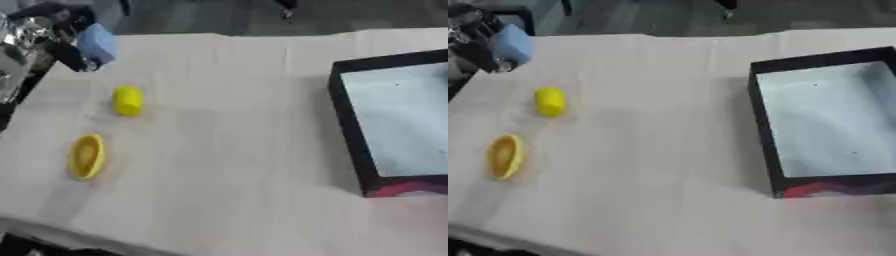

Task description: Pick up the objects with one hand, pass them to the other hand, and then place them into the box on the other side of the table.

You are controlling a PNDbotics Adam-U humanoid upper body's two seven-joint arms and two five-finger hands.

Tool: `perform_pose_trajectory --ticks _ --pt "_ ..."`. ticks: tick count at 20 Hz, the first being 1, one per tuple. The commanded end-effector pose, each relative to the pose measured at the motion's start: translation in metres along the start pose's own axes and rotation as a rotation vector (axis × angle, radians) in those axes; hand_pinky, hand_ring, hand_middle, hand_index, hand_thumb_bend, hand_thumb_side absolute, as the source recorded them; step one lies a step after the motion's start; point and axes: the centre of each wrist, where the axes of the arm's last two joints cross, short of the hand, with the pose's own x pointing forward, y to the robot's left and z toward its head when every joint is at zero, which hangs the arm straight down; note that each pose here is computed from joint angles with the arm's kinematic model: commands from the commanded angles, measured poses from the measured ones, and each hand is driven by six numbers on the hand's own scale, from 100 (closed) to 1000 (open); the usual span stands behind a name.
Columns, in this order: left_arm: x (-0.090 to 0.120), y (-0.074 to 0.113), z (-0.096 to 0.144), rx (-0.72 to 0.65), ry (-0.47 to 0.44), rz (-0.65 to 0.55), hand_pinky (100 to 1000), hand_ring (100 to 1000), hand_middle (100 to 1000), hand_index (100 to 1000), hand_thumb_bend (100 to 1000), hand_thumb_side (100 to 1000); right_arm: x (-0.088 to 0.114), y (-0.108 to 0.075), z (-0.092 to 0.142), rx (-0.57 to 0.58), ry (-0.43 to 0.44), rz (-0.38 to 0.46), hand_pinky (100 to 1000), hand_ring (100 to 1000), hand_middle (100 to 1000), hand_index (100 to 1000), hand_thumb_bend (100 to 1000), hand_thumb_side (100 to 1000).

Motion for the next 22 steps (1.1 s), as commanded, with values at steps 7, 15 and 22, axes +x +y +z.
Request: perform_pose_trajectory --ticks 7,15,22 --pt "0.045 -0.01 0.018 0.081 -0.156 0.124 832 797 687 574 100 100 0.033 -0.002 -0.035 0.113 -0.111 0.03 1000 1000 847 1000 118 325" --pt "0.073 -0.039 0.02 0.118 -0.232 0.241 813 767 668 573 100 100 0.056 0.01 -0.076 0.265 -0.234 0.091 1000 1000 881 1000 193 275" --pt "0.091 -0.061 0.025 0.188 -0.307 0.305 795 748 651 568 100 100 0.056 0.028 -0.119 0.43 -0.284 0.181 1000 1000 898 1000 258 243"
